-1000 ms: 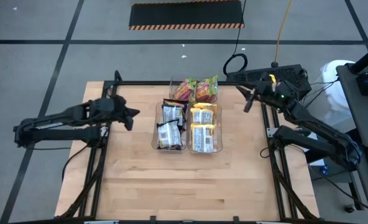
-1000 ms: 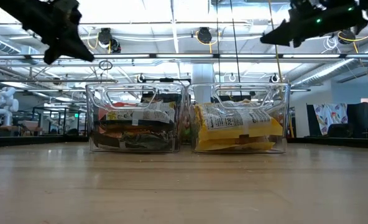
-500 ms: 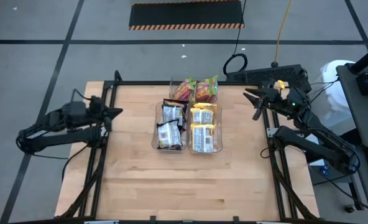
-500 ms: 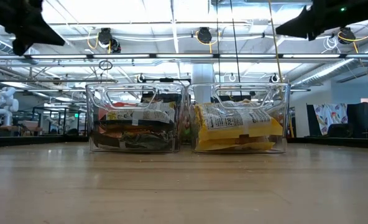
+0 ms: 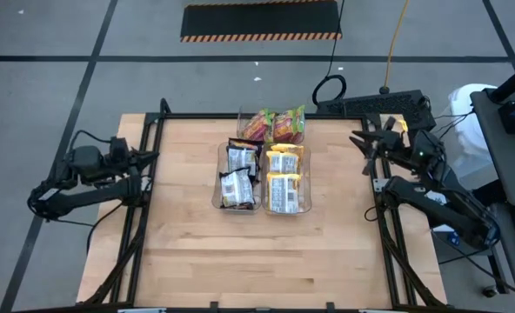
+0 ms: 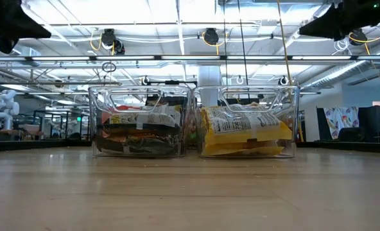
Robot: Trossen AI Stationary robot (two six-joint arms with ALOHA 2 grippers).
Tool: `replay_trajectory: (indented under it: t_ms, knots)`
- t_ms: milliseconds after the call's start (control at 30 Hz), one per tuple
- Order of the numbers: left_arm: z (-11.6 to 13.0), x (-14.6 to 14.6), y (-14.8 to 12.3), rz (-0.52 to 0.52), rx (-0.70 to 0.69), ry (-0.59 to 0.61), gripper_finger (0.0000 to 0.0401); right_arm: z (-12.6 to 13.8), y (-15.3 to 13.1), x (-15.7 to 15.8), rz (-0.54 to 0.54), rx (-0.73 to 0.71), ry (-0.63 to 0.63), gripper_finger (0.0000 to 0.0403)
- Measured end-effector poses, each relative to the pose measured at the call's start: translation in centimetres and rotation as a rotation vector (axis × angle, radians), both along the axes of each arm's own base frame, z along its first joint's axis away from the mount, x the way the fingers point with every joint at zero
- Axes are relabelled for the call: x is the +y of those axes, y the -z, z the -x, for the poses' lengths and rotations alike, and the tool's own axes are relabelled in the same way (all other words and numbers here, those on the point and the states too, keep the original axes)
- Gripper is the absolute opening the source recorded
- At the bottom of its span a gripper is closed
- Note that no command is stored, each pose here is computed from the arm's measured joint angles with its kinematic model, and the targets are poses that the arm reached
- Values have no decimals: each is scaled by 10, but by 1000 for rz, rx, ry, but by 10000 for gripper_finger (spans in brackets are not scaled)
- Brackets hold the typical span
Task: Sort Maruchan noodles
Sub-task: Return to Home Position
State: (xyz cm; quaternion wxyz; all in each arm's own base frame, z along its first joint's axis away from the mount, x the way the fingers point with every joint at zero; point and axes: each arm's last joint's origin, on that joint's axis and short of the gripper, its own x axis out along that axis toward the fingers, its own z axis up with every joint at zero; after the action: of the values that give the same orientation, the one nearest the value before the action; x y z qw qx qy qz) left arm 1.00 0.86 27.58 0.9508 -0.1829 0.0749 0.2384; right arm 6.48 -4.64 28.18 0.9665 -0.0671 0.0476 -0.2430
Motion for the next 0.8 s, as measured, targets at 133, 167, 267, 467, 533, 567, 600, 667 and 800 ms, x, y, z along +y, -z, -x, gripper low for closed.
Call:
replay_trajectory:
  t_ms: [133,167,267,467,533,567,600,667,800]
  knots:
    - [1,0,2,17,12,-2,5,6,4,4,-32,9,16,82]
    - [1,0,2,20,13,-3,5,7,4,5,-34,10,16,82]
    - [1,0,3,28,16,-3,5,12,6,10,-54,-8,16,82]
    - [1,-1,3,41,10,20,5,23,9,19,-102,-57,18,82]
    - [1,-1,3,53,5,23,5,27,9,22,-95,-75,17,82]
    - [1,-1,3,56,4,22,5,29,9,24,-88,-83,16,82]
    - [1,-1,3,58,3,21,5,31,9,25,-83,-90,15,82]
    - [1,-1,3,59,2,21,5,32,9,26,-80,-95,15,82]
    - [0,-1,3,63,0,29,5,31,10,26,-89,-82,13,82]
